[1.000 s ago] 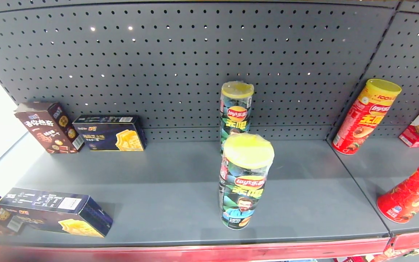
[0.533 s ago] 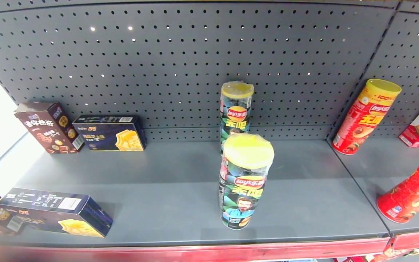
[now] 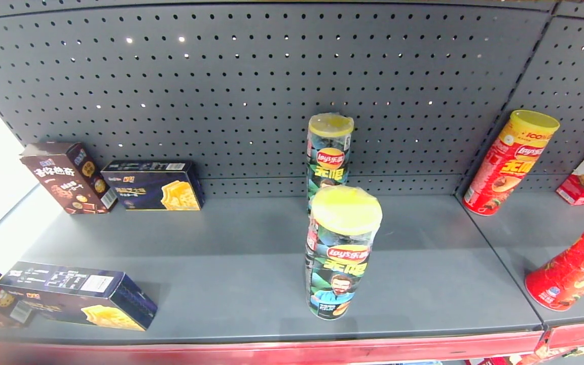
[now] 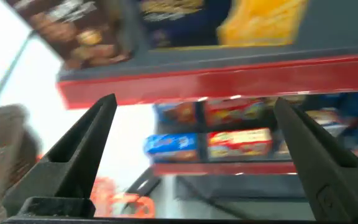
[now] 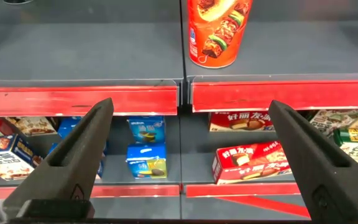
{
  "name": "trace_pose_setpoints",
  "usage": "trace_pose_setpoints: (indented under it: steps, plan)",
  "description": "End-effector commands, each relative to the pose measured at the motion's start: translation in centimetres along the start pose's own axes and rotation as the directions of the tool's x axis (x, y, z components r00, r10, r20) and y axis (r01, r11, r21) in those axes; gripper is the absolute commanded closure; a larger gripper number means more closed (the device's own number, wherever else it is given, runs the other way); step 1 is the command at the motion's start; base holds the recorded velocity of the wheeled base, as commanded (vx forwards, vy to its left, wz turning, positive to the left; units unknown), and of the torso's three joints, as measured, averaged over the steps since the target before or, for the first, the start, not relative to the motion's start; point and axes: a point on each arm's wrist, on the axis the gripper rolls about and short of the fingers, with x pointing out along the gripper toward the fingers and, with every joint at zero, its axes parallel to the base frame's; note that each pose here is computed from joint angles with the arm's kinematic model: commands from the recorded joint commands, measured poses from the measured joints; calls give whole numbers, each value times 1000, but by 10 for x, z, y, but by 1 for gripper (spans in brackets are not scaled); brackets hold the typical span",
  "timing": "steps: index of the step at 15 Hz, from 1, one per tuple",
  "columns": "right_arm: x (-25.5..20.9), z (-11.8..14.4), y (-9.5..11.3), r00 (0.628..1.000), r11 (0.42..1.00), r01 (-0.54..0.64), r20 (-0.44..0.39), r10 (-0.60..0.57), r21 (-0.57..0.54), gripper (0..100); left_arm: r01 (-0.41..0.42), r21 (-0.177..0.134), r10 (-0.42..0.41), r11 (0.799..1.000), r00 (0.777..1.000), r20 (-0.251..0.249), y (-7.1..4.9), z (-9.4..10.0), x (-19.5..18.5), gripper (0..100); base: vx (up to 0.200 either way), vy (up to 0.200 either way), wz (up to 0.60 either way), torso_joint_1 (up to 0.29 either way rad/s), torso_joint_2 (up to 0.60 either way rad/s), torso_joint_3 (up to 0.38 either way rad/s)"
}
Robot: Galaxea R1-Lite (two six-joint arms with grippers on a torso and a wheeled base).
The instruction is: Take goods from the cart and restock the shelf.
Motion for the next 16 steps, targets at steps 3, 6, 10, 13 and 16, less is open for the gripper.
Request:
trace_pose_setpoints:
  steps: [3,6,10,13,16]
  plan:
    - [0,0,0,1000,1000,0,-2,0,0,0,-10,-8,11,1000,993,118,1,-7,-1,0,0,0,0,0,0,0]
    - [0,0,0,1000,1000,0,-2,0,0,0,-176,-75,181,982,981,65,5,-12,-1,0,0,0,0,0,0,0]
    - [0,0,0,1000,1000,0,-2,0,0,0,-90,-81,96,993,993,74,3,-11,0,0,0,0,0,0,0,0]
    - [0,0,0,1000,1000,0,-2,0,0,0,-46,-60,50,997,996,76,2,-11,0,0,0,0,0,0,0,0]
    - [0,0,0,1000,1000,0,-2,0,0,0,-144,-67,149,987,987,64,4,-12,0,0,0,0,0,0,0,0]
